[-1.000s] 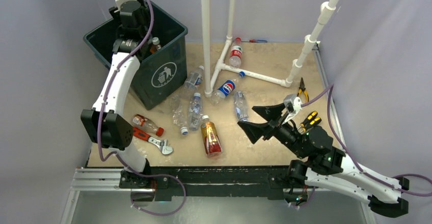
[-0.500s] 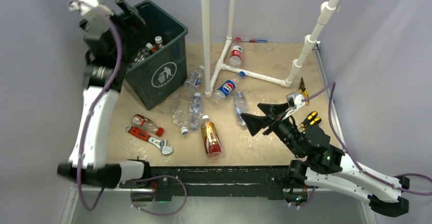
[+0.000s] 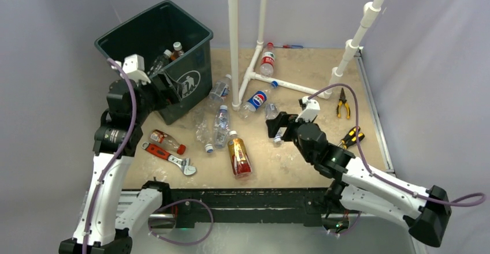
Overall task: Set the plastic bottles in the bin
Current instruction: Place the plastic bottle in the trash bin, then pick up the plastic bottle at the center of the board.
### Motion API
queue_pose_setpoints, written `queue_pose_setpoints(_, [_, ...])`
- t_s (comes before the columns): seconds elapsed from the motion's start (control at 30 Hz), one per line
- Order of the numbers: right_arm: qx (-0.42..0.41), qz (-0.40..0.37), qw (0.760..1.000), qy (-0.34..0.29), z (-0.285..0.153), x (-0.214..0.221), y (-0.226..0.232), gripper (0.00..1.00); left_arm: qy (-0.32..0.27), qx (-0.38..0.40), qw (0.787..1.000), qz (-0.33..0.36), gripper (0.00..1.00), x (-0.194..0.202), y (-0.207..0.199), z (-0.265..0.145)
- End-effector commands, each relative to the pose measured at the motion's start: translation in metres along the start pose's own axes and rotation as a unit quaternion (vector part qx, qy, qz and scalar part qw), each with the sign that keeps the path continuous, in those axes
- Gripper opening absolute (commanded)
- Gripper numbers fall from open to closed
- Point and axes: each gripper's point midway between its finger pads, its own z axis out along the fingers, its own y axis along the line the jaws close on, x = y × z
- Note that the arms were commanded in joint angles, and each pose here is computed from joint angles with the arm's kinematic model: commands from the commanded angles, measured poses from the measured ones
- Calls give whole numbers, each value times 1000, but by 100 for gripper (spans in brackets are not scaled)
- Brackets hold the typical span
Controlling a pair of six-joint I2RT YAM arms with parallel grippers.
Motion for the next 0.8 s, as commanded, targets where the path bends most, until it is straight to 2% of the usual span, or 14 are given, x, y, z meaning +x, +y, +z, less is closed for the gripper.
queue_pose_setpoints(0.0, [20, 50, 999, 6, 26, 12, -19, 99, 39, 62, 997, 4, 99, 31, -13, -22])
queue_pose_setpoints(0.2, [57, 61, 995, 55, 52, 57, -43, 99, 91, 82, 992, 1, 99, 80, -13, -15])
queue_pose_setpoints(0.4, [66, 53, 994, 71, 52, 79, -57, 98, 88, 109, 990, 22, 99, 88, -27, -24])
queue_pose_setpoints(0.6, [95, 33, 991, 90, 64, 96, -68, 98, 98, 163, 982, 6, 99, 111, -44, -21])
queue_pose_setpoints(0.77, [110, 16, 988, 108, 77, 105, -74, 99, 100, 170, 980, 10, 99, 120, -48, -23])
